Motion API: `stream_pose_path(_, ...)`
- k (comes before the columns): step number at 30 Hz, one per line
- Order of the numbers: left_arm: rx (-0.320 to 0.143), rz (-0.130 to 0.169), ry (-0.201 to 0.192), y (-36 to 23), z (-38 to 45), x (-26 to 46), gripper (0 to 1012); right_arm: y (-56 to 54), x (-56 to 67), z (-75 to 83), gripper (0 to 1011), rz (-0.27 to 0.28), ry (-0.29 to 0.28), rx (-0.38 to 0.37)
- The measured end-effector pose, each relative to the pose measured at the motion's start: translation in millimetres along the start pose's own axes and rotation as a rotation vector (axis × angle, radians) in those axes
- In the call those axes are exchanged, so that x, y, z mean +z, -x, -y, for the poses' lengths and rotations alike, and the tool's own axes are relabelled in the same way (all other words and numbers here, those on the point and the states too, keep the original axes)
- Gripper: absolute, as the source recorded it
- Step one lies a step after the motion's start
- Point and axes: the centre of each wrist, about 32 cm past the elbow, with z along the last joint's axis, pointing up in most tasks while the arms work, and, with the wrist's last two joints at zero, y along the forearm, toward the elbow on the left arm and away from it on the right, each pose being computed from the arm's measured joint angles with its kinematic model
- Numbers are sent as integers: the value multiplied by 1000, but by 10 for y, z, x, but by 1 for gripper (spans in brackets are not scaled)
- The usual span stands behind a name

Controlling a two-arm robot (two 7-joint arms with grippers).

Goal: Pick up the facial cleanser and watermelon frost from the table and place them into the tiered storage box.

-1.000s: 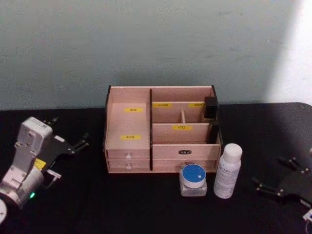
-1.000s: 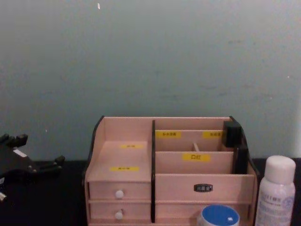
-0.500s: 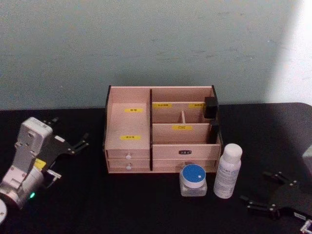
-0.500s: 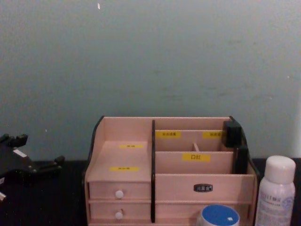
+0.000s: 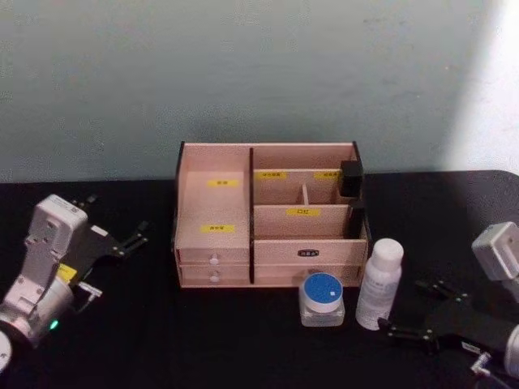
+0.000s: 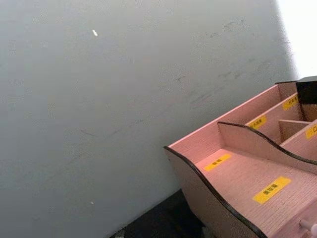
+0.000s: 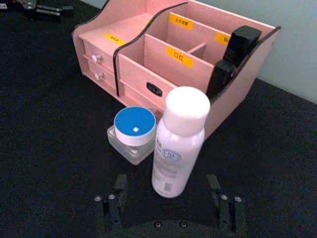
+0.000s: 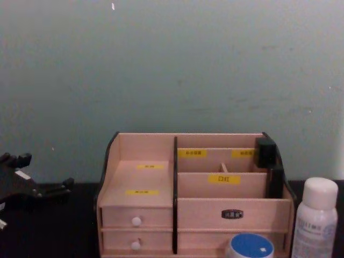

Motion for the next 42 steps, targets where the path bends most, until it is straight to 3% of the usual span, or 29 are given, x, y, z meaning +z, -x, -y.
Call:
stream_pose_path(18, 0, 0, 0, 0, 0, 0, 1001, -52, 80, -361, 1002, -6, -28, -33)
stream_pose_path(42, 0, 0, 0, 0, 0, 0, 1001, -62, 100, -538, 1002, -16, -34, -49)
